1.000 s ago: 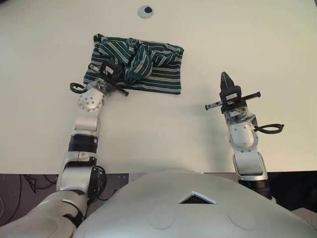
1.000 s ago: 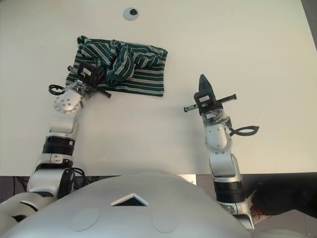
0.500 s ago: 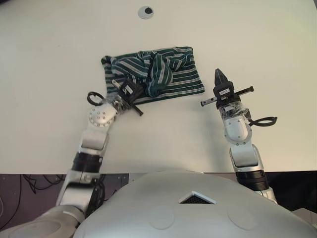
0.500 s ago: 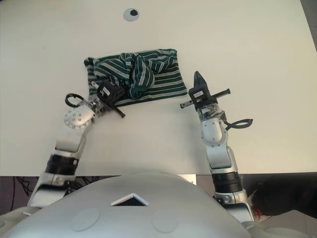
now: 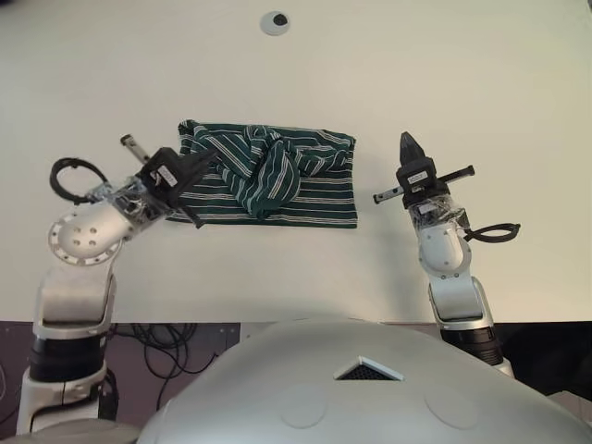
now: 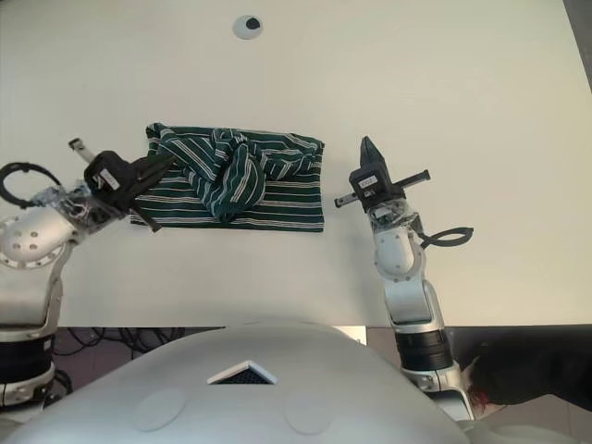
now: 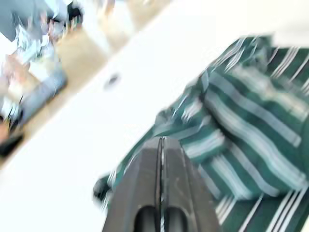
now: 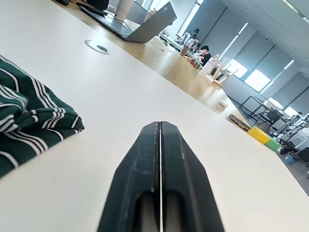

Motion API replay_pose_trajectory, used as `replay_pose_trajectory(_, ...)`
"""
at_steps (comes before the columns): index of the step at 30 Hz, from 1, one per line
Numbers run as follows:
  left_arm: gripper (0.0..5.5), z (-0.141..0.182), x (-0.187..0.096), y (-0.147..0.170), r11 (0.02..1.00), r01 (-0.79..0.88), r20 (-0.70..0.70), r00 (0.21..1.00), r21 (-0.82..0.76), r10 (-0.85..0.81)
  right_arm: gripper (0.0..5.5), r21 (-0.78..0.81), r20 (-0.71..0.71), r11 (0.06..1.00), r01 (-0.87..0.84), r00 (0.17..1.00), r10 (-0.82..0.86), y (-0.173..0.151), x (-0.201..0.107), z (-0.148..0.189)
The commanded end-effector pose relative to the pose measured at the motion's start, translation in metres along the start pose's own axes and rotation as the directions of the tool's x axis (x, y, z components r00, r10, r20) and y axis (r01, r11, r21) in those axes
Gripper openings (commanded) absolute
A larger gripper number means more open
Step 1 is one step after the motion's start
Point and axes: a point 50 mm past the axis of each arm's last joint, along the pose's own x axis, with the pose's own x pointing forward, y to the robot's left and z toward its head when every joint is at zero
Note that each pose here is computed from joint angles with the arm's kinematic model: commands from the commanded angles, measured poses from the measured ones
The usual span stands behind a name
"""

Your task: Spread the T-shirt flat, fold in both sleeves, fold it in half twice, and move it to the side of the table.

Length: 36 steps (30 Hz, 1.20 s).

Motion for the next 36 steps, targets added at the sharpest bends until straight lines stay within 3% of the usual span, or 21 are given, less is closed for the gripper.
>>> replay_pose_trajectory(1,0.22,-0.011,0.023,-0.011,0.973,0.201,-0.004,0.979,0.114,-0.202,0.00,-0.016,-0.001,1.000,-0.014,1.000,0.014,0.005,0.001,0.002)
replay_pose_trajectory(5,0.79,-0.011,0.051,-0.004,0.975,0.196,0.042,0.979,0.104,-0.202,0.00,-0.014,0.003,1.000,-0.019,1.000,0.019,0.008,0.000,0.004)
replay_pose_trajectory(12,1.69,-0.018,0.059,-0.005,0.980,0.180,0.089,0.981,-0.090,-0.172,0.00,-0.021,0.012,0.999,-0.039,0.999,0.040,0.014,-0.001,0.007)
replay_pose_trajectory(19,1.69,-0.028,0.060,0.014,0.964,0.077,0.025,0.997,-0.256,-0.073,0.00,-0.026,0.006,0.999,-0.038,0.999,0.038,0.013,0.000,0.006)
replay_pose_trajectory(24,1.69,-0.020,0.062,0.021,0.916,0.070,0.069,0.997,-0.395,-0.047,0.00,-0.030,0.005,0.999,-0.036,0.999,0.036,0.011,0.000,0.004)
replay_pose_trajectory(28,1.69,-0.011,0.062,0.014,0.833,0.169,0.116,0.985,-0.526,-0.126,0.00,-0.033,0.004,0.999,-0.033,0.999,0.033,0.010,0.001,0.004)
replay_pose_trajectory(31,1.69,-0.020,0.064,0.014,0.837,0.120,0.040,0.992,-0.533,-0.117,0.00,-0.033,0.004,0.999,-0.033,0.999,0.033,0.010,0.001,0.003)
replay_pose_trajectory(36,1.01,-0.025,0.062,0.013,0.850,0.115,-0.004,0.991,-0.514,-0.136,0.00,-0.035,0.006,0.999,-0.034,0.999,0.034,0.010,0.002,0.003)
